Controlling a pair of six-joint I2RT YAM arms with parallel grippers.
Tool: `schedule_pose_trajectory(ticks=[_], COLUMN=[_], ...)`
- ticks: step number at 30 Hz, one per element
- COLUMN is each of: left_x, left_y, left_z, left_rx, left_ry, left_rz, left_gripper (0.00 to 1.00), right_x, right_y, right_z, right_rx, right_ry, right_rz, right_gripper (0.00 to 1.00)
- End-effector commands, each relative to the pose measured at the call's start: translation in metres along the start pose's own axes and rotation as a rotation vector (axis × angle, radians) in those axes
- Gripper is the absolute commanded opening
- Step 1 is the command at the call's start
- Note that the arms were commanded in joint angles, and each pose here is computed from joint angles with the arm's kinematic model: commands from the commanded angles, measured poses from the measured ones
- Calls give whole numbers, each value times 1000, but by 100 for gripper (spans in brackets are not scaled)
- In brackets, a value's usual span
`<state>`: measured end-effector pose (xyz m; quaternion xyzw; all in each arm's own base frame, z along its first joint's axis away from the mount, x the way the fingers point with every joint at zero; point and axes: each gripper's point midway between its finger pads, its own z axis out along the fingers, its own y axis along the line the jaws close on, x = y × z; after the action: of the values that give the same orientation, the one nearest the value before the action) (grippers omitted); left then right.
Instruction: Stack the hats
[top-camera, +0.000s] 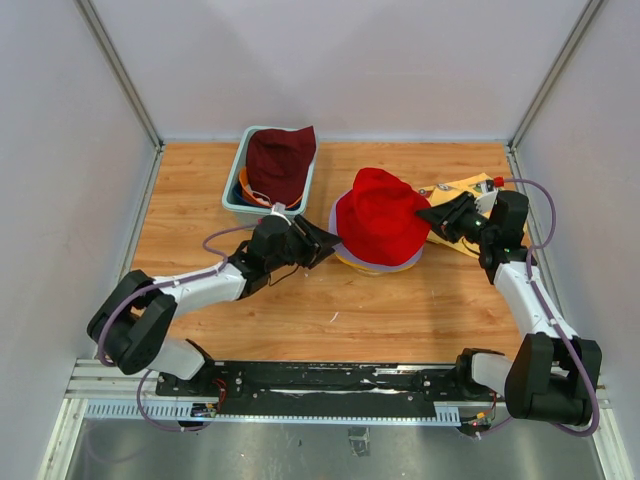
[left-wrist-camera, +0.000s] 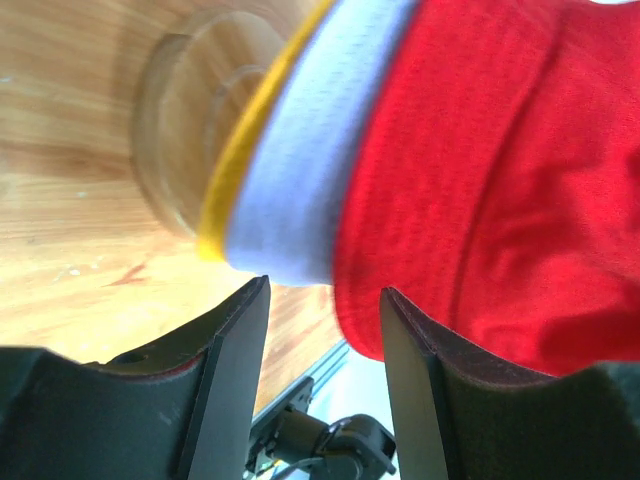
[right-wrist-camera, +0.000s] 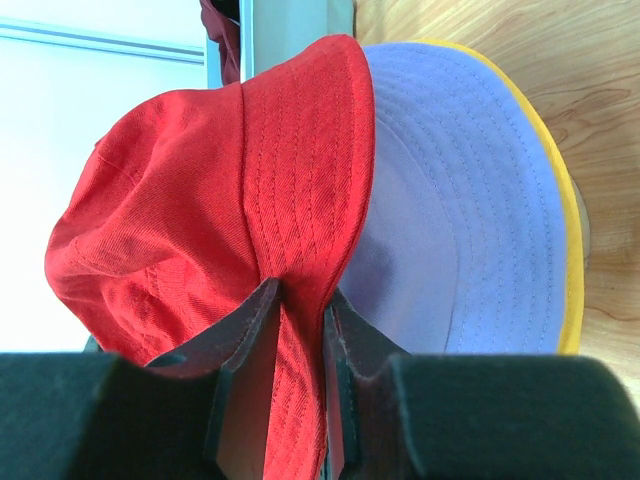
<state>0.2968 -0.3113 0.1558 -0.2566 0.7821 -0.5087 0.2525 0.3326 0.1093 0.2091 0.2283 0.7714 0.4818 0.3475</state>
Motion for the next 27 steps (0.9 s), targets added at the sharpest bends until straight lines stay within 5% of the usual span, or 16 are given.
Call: schedule_pose_trajectory(ticks=[1, 13, 27], left_x=[-9, -21, -16], left_y=[3, -28, -15], left_z=[-2, -6, 10], left_rx=[17, 257, 231], left_ry=[-105, -219, -194], left_rz=[-52, -130, -141], left_gripper=[53, 56, 56], right_x=[1, 3, 4], right_y=[5, 4, 1], right_z=[-5, -5, -2], right_rx=[-12, -12, -7], right_ry=[5, 24, 36], right_rz=[-19, -24, -21], right_gripper=[24, 24, 24])
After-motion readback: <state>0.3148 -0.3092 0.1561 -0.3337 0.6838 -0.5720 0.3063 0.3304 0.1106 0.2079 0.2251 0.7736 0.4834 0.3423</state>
